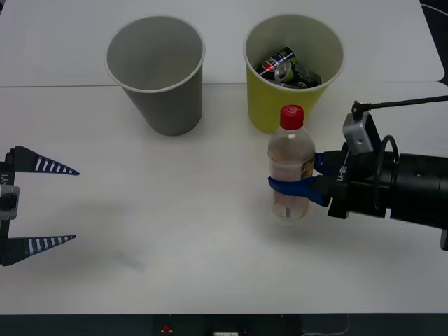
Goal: Put the can into the green bin and the plastic bottle into the gray bin
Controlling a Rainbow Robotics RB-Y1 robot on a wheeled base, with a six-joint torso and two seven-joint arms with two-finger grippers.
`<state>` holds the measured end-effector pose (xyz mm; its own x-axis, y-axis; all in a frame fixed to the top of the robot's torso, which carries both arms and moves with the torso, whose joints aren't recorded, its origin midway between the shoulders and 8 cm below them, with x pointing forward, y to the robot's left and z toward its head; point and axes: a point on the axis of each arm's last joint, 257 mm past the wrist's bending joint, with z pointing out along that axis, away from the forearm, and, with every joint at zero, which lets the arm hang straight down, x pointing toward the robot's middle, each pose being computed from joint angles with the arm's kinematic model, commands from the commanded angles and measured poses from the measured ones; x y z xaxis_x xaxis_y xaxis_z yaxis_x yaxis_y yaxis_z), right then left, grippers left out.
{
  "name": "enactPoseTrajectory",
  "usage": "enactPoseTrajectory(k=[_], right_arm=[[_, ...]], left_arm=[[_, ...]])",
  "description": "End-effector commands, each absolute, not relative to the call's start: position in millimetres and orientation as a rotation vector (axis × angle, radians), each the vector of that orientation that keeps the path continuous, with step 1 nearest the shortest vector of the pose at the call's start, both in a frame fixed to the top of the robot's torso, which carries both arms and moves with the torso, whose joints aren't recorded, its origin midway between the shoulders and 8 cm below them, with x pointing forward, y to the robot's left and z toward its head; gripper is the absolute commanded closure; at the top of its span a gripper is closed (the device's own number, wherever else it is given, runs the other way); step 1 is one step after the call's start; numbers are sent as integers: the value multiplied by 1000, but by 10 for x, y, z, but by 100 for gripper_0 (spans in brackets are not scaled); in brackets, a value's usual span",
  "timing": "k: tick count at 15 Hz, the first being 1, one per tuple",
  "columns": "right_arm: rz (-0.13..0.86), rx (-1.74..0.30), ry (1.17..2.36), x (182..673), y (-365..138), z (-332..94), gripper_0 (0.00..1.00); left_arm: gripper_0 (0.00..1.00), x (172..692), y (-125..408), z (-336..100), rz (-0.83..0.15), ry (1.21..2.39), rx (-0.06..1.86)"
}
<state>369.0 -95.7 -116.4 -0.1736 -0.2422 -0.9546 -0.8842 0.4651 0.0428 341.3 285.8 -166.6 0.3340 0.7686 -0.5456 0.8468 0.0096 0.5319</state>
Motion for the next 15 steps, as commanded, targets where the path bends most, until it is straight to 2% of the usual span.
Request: enactPoseTrajectory(k=[1,5,8,15], right_arm=[[757,-966,1744,3612,-951,-978,100],[730,-943,1804,3577,-812,-715,100],[661,-1012,1784,3718,-696,-507,100],[597,-1124,1753,4190,-383,33,100]], left_arm=[[0,3413,2858,-1666,-118,1444,1762],[0,3413,2858,-1666,-118,1444,1762],[0,3413,2858,-1666,-118,1444,1762],[0,3413,2858,-1666,-118,1444,1762]])
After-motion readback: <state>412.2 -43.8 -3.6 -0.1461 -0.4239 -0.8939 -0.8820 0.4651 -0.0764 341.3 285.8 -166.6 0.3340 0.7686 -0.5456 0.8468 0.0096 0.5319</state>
